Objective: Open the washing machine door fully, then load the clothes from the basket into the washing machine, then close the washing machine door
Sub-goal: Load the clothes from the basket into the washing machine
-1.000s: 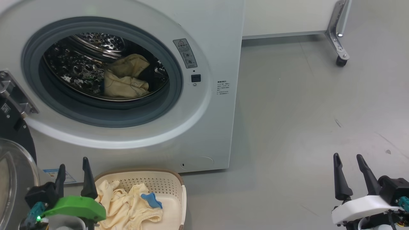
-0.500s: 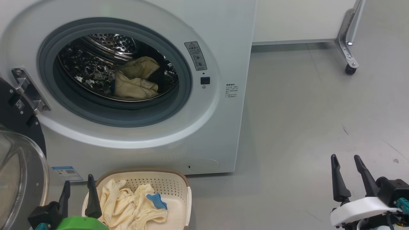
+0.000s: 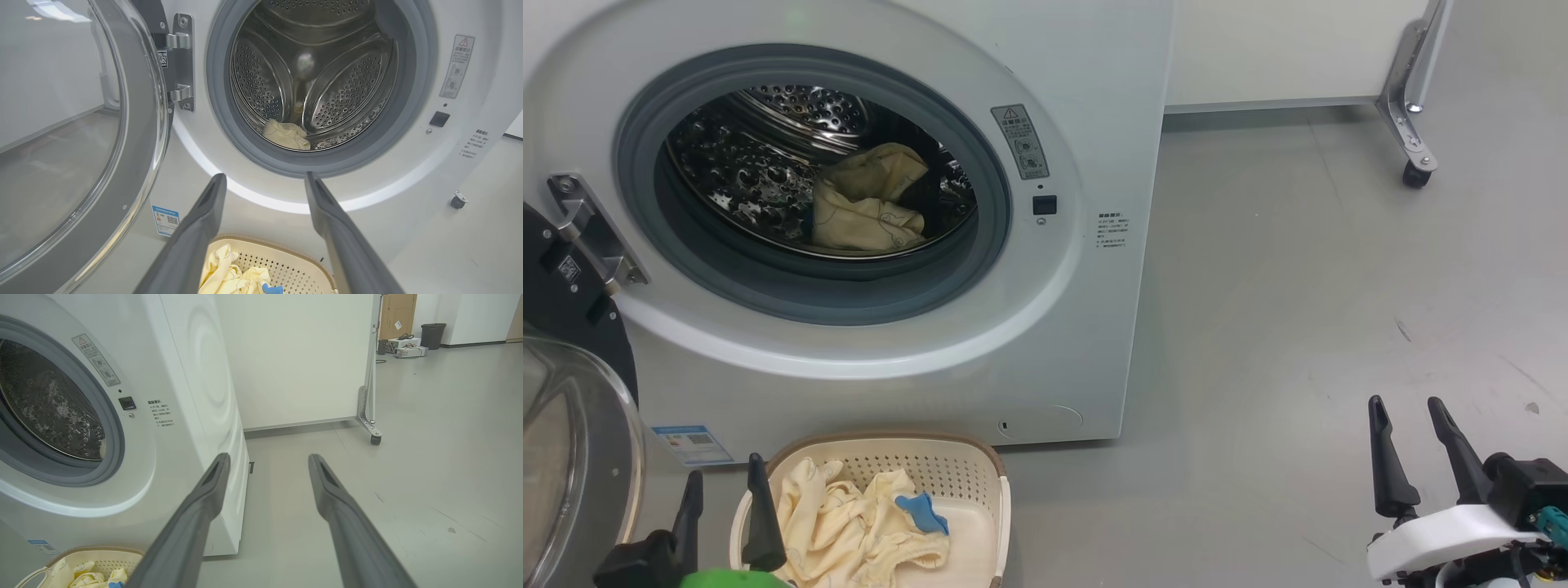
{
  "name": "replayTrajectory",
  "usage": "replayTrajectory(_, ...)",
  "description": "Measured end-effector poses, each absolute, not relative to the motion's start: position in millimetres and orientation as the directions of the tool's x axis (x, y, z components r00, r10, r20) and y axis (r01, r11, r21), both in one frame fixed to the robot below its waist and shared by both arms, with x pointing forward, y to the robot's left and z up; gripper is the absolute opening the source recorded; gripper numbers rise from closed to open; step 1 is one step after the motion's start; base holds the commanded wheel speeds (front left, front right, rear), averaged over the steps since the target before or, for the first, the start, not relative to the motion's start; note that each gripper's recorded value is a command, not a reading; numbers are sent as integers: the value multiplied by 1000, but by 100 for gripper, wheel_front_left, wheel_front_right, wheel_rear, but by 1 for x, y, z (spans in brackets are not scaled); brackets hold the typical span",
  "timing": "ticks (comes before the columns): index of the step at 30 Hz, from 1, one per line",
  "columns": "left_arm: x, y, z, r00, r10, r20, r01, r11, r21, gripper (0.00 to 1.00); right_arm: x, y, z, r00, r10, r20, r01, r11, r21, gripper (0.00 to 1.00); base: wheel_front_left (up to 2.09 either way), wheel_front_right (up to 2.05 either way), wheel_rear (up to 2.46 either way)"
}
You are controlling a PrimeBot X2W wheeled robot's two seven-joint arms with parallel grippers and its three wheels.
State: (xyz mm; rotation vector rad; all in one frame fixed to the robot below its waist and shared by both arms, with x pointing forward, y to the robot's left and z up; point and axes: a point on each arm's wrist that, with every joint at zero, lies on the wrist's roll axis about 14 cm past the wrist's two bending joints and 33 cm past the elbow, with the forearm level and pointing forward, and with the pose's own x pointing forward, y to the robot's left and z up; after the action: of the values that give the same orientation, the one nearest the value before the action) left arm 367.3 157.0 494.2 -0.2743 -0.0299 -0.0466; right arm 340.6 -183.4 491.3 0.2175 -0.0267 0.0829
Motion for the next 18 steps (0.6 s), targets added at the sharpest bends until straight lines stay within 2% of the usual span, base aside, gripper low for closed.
replayTrajectory(11,366,146,477,998,-67,-16,61,965,-255,100,342,-183,486,997,77,17,-79,973,219,100,0,0,0)
replayTrajectory(18,373,133,451,989,-106,-107,80,971,-226,100,348,-183,472,998,64,-27,-56,970,235,100,0,0,0)
